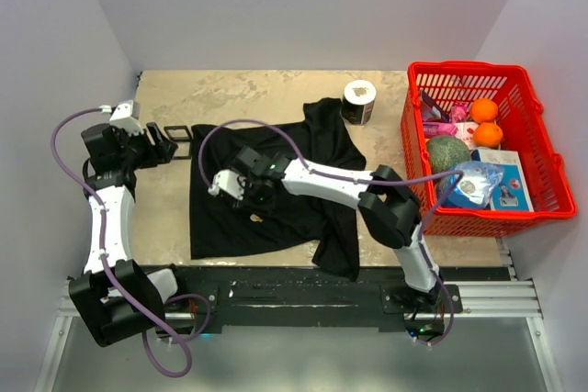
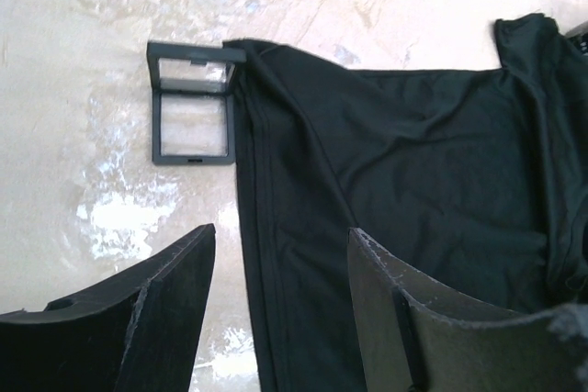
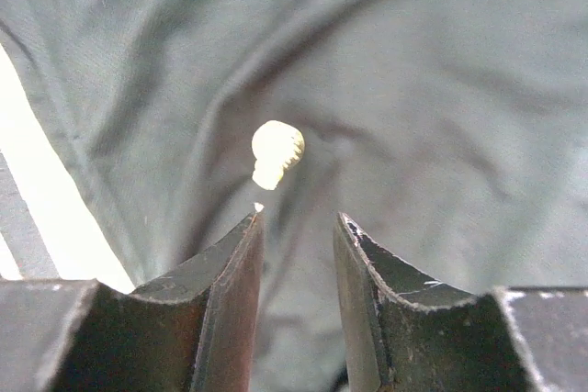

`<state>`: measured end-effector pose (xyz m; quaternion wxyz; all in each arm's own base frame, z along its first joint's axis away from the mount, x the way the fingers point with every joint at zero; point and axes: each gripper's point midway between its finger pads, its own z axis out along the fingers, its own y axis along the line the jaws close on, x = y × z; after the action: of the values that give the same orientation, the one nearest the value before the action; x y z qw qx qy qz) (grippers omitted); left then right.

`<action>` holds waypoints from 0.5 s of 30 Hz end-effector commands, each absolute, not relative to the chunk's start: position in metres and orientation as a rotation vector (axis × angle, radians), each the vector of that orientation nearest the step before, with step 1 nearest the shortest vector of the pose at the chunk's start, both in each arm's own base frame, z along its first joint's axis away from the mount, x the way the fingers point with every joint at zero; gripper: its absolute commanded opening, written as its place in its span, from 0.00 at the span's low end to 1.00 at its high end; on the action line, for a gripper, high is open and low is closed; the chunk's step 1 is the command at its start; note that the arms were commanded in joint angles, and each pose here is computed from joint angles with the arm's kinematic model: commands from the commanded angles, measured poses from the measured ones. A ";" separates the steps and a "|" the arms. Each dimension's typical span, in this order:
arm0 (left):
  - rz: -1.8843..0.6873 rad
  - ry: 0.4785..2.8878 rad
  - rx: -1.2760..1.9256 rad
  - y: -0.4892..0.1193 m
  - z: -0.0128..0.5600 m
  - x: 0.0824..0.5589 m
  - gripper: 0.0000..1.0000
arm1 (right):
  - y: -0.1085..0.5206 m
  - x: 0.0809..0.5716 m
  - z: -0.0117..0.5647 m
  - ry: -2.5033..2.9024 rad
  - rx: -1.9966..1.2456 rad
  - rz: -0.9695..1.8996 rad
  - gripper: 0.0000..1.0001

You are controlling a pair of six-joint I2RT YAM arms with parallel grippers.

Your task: Remove the brooch from the garment

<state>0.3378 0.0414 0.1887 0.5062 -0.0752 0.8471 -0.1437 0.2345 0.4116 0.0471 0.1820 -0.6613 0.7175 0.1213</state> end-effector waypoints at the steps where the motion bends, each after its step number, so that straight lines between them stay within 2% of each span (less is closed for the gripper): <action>1: -0.340 1.923 -0.001 0.036 0.240 0.348 0.64 | 0.405 0.259 0.127 2.016 -1.624 0.542 0.40; 3: -0.355 1.908 0.082 0.030 0.246 0.348 0.65 | 0.397 0.265 0.135 2.035 -1.576 0.571 0.41; 7: -0.510 1.882 0.464 -0.024 0.244 0.327 0.63 | 0.369 0.296 0.155 2.078 -1.407 0.585 0.41; 9: -0.439 1.829 0.728 -0.043 0.240 0.318 0.62 | 0.352 0.314 0.167 2.134 -1.262 0.570 0.41; 11: -0.457 1.796 1.008 -0.077 0.220 0.291 0.61 | 0.326 0.338 0.178 2.166 -1.135 0.527 0.41; 15: -0.536 1.733 1.353 -0.129 0.185 0.244 0.58 | 0.294 0.370 0.204 2.141 -1.012 0.449 0.40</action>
<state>0.2980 -0.0866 0.2108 0.4805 0.3680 0.7698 -0.2029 0.3498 0.3152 0.1671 0.3079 -0.4446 0.8219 0.1788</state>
